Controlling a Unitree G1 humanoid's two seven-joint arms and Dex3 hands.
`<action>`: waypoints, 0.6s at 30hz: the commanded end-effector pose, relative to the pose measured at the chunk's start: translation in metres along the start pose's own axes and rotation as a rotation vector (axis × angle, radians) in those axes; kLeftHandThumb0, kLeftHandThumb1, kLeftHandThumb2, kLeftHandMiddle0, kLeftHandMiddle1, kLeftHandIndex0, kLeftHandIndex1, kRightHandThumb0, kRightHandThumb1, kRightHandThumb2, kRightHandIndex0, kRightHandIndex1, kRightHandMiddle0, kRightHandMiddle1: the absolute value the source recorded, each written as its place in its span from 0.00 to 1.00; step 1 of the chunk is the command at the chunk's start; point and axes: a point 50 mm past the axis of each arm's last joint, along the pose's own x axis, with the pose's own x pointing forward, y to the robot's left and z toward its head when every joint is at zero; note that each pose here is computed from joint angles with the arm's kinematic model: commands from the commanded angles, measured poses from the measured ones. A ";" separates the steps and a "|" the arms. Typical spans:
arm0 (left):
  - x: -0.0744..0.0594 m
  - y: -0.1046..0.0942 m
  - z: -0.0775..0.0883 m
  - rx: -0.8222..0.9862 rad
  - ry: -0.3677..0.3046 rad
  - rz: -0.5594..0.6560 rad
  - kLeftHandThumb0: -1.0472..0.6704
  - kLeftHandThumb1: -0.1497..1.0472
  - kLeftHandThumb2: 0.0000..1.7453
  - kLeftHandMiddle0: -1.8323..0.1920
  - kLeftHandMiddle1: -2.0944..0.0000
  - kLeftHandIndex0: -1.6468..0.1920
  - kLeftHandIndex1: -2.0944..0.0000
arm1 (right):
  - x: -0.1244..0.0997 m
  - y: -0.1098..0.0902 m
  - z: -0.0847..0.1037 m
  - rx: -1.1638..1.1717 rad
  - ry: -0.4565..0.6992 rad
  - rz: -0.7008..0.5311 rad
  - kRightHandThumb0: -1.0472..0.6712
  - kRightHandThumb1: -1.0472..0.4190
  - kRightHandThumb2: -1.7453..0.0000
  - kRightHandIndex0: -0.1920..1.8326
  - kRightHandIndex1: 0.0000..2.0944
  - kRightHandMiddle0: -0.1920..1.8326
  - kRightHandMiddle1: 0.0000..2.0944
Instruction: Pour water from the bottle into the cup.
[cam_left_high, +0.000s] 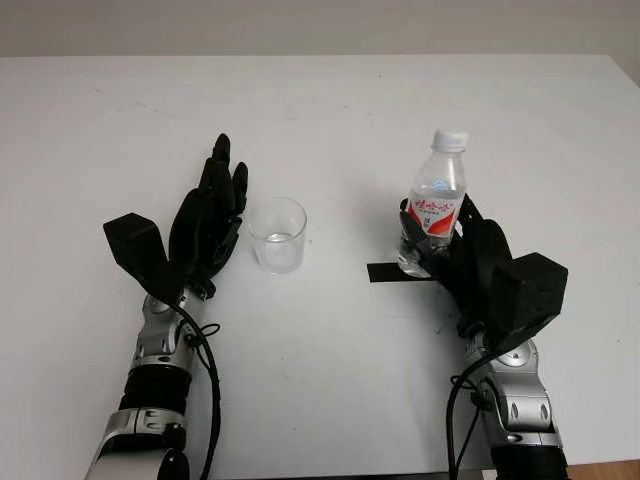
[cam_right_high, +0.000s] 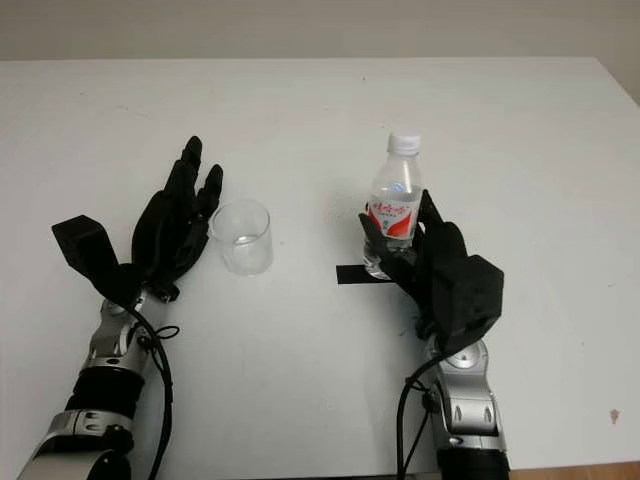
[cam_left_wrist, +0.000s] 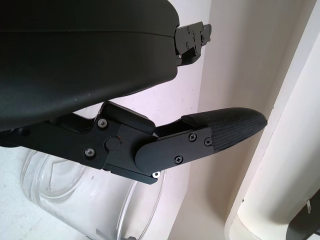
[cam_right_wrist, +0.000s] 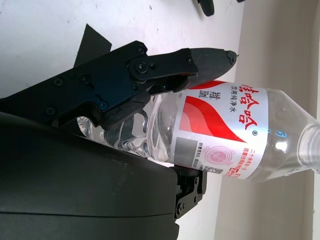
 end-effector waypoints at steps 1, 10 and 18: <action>-0.011 0.006 -0.014 -0.019 0.057 0.024 0.11 1.00 0.39 0.98 0.97 1.00 0.98 | 0.003 0.000 0.006 0.000 -0.037 0.000 0.34 0.00 0.74 0.70 1.00 0.54 1.00; -0.010 0.006 -0.014 -0.014 0.059 0.029 0.10 1.00 0.39 0.98 0.97 1.00 0.99 | 0.005 0.002 0.007 0.020 -0.030 0.013 0.34 0.00 0.74 0.68 1.00 0.52 1.00; -0.009 0.005 -0.014 -0.006 0.054 0.025 0.11 1.00 0.39 0.98 0.97 1.00 0.98 | 0.008 0.007 0.010 0.036 -0.054 0.023 0.33 0.00 0.75 0.70 1.00 0.54 1.00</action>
